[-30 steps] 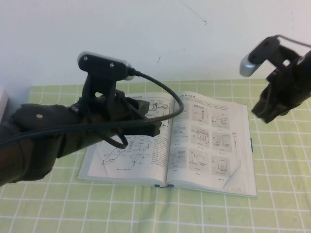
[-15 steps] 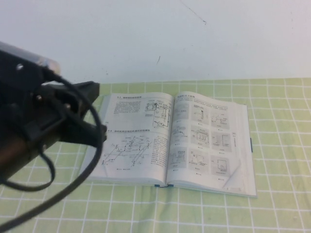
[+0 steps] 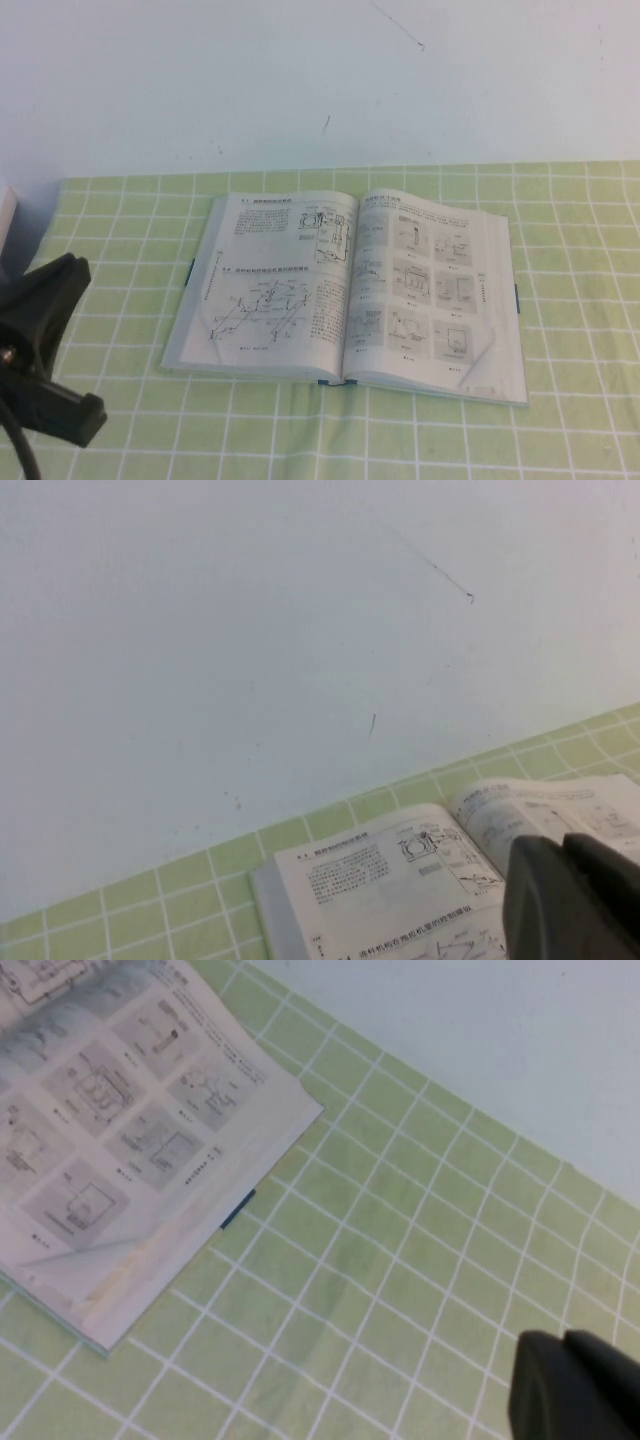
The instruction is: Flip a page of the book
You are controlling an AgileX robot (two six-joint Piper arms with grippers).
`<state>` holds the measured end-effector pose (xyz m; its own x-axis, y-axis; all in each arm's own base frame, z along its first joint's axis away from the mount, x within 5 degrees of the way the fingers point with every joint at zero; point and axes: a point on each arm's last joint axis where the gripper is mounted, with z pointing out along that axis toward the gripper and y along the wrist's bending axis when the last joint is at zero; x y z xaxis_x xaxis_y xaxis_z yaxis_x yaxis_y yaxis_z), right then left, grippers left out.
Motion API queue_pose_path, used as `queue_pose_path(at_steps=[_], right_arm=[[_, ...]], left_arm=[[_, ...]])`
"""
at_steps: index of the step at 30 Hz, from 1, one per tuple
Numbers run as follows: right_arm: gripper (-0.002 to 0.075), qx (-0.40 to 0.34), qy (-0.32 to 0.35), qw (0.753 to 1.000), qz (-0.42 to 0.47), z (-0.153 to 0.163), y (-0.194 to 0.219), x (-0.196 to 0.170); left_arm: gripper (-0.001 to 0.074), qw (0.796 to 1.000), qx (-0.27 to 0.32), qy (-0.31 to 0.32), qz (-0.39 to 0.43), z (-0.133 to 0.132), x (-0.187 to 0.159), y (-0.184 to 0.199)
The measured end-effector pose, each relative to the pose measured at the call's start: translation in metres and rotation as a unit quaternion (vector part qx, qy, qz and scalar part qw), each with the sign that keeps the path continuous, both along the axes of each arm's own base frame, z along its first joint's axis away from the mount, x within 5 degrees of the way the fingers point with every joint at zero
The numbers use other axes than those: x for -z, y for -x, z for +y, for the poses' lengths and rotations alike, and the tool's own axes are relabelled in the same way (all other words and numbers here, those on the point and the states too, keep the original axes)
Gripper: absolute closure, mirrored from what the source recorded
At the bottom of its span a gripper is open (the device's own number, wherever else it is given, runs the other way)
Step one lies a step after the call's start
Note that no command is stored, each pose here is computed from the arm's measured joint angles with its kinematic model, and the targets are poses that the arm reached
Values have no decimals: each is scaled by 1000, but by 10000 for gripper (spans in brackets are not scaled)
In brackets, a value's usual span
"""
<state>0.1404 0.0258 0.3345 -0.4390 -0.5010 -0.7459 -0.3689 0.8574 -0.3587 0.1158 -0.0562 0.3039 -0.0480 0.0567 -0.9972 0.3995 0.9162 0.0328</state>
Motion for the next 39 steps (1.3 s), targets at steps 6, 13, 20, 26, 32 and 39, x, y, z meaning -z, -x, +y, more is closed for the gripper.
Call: queue_pose_path(at_steps=[6,13,20,26,32,39], right_arm=[[727,0,-20,998,-57,-9,43,29],[727,1,-40,992,-117,-17,80,49],[727,11,-75,986,-148,-21,97,59],[727,17,-95,987,-125,-20,100,64],[727,20,-96,989,-109,-20,100,66],[727,25,-87,994,-68,-21,103,73]], left_arm=[[738,1000,22,-17,-15,4,11,14],[738,998,47,-30,-39,6,12,25],[738,998,55,-13,-31,5,12,26],[738,998,56,7,-21,4,12,26],[738,998,55,16,-16,4,12,26],[738,998,55,17,-15,4,12,26]])
